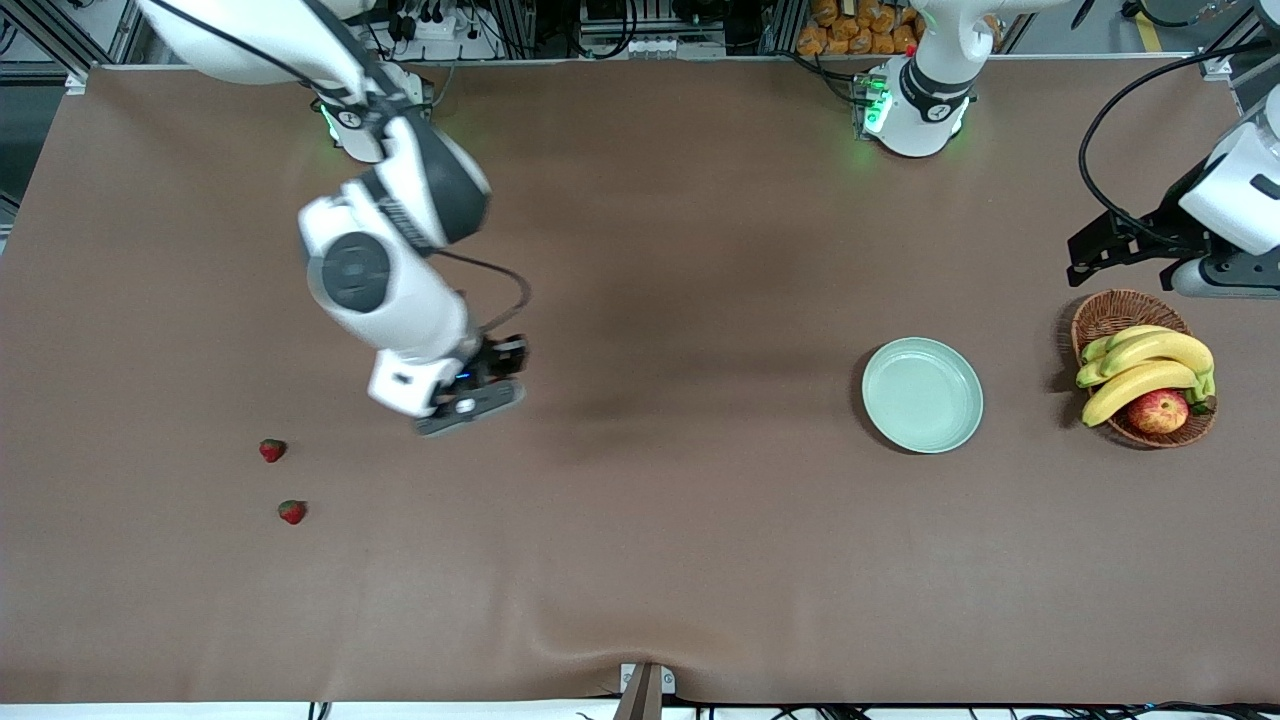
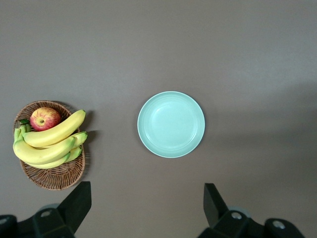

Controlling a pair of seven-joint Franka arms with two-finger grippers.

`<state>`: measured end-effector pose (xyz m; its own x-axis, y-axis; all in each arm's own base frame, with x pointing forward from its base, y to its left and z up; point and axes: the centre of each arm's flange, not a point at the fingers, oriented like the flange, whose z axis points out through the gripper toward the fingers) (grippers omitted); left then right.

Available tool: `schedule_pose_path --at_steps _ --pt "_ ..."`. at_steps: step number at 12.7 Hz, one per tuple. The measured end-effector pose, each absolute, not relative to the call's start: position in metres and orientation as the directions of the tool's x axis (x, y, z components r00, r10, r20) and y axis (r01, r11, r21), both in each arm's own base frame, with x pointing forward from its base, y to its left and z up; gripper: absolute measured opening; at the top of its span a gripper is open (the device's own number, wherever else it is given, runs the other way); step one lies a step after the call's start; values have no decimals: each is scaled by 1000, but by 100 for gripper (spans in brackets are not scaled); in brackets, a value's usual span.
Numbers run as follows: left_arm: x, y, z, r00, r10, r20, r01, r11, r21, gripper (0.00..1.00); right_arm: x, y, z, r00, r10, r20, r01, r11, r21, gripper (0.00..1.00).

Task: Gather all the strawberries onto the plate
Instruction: 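Grasp one red strawberry with the right gripper and lift it, then carry the strawberry to the table middle and open the right gripper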

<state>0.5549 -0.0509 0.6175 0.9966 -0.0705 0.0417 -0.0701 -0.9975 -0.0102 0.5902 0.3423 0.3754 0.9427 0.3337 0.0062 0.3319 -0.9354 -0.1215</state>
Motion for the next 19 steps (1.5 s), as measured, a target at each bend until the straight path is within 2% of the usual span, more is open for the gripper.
schedule_pose_path --at_steps 4,11,17,19 --pt "554 -58 617 996 -82 42 -82 -997 -10 100 555 416 328 961 275 -14 270 -951 -152 31" --pt "554 -59 617 996 -83 41 -83 -997 -10 100 529 471 268 975 223 0 218 -954 -206 31" --pt "556 -66 607 995 -96 22 -96 -995 -9 100 508 498 224 975 223 8 221 -962 -159 31" --pt "558 -71 603 994 -105 21 -105 -994 -8 100 504 503 215 974 226 7 224 -963 -150 48"
